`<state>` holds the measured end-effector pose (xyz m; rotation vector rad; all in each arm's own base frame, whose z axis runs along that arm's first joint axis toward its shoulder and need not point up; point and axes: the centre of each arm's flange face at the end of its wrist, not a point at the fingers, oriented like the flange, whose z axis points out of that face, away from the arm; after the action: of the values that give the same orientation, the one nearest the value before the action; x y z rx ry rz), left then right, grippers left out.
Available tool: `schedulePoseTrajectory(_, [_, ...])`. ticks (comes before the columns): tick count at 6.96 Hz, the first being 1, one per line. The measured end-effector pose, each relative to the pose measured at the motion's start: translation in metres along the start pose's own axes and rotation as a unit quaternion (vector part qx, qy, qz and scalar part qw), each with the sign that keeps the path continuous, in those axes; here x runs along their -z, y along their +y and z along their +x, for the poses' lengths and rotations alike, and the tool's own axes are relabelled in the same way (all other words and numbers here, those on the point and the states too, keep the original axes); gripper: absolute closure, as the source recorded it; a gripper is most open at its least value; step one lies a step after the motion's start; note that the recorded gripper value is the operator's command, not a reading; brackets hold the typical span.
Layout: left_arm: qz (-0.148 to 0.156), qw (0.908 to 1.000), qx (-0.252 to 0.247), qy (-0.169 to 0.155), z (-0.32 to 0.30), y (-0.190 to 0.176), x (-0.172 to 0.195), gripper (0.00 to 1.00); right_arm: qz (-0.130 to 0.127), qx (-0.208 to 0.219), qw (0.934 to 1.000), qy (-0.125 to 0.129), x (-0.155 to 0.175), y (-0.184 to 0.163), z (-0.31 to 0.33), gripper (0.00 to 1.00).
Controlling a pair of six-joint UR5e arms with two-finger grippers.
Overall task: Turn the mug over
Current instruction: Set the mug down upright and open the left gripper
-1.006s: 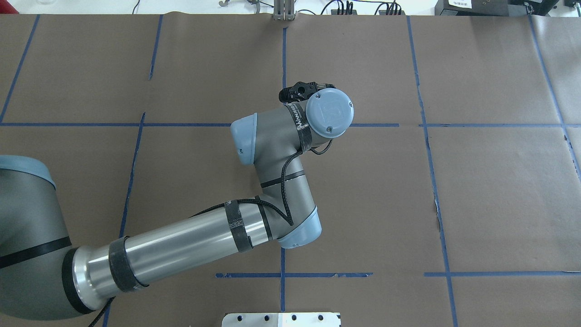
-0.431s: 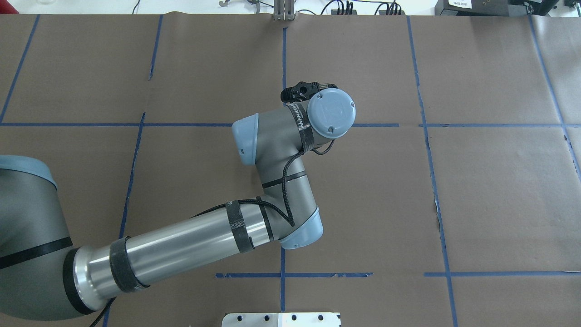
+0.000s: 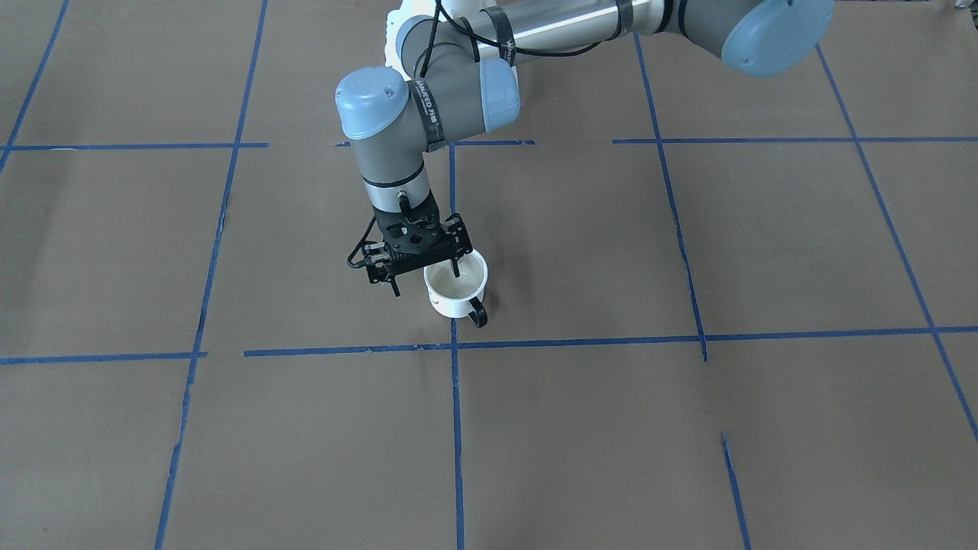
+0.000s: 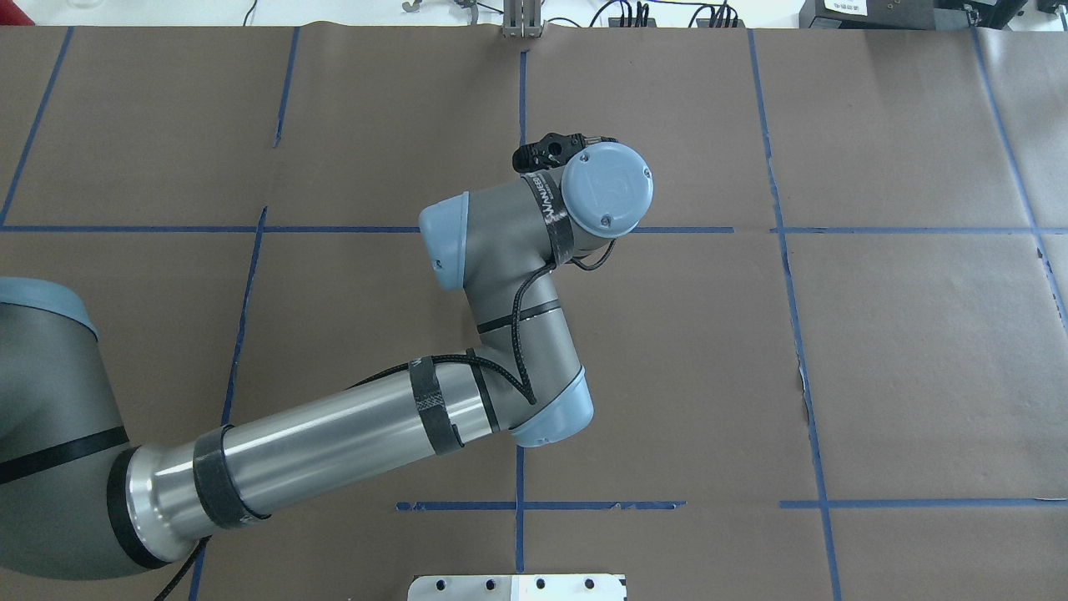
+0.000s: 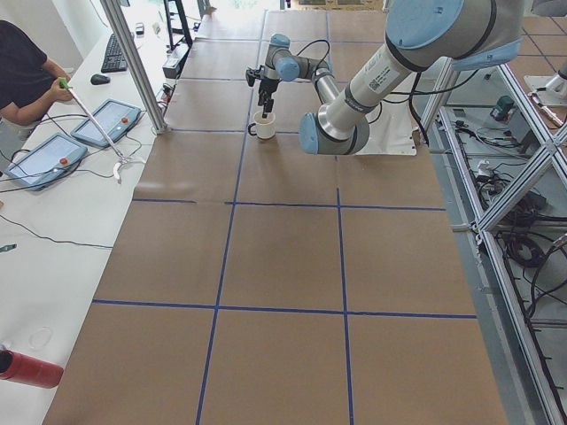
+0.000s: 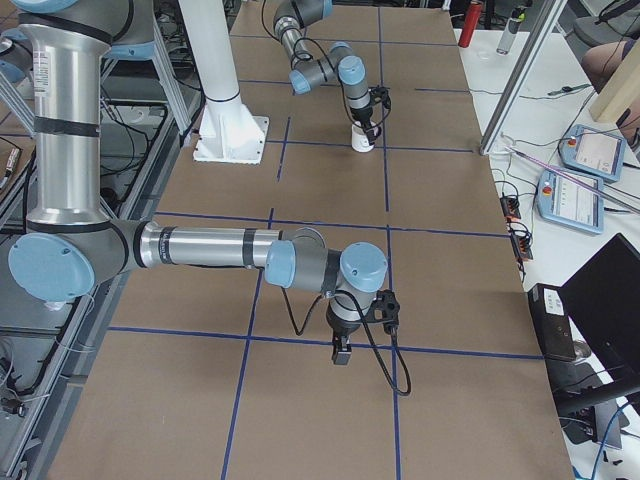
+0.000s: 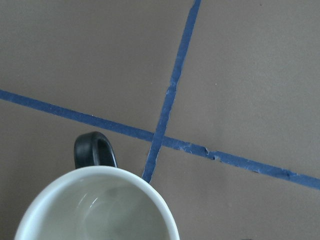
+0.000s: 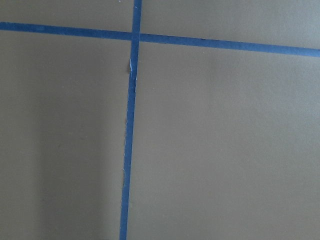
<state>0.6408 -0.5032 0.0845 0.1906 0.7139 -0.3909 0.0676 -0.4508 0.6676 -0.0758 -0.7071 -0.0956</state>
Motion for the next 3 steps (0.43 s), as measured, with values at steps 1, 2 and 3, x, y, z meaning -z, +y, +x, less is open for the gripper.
schedulePoseTrajectory(1, [0.005, 1.0000, -0.006, 0.003, -0.012, -0.026, 0.021, 0.00, 0.000, 0.000, 1.0000, 0.000, 0.000, 0.000, 0.000, 0.00])
schedulePoseTrajectory(2, [0.002, 0.9998, -0.016, 0.008, -0.037, -0.056, 0.036, 0.00, 0.000, 0.000, 1.0000, 0.000, 0.000, 0.000, 0.000, 0.00])
schedulePoseTrajectory(3, [-0.006, 0.9991, -0.035, 0.022, -0.078, -0.089, 0.050, 0.00, 0.000, 0.000, 1.0000, 0.000, 0.000, 0.000, 0.000, 0.00])
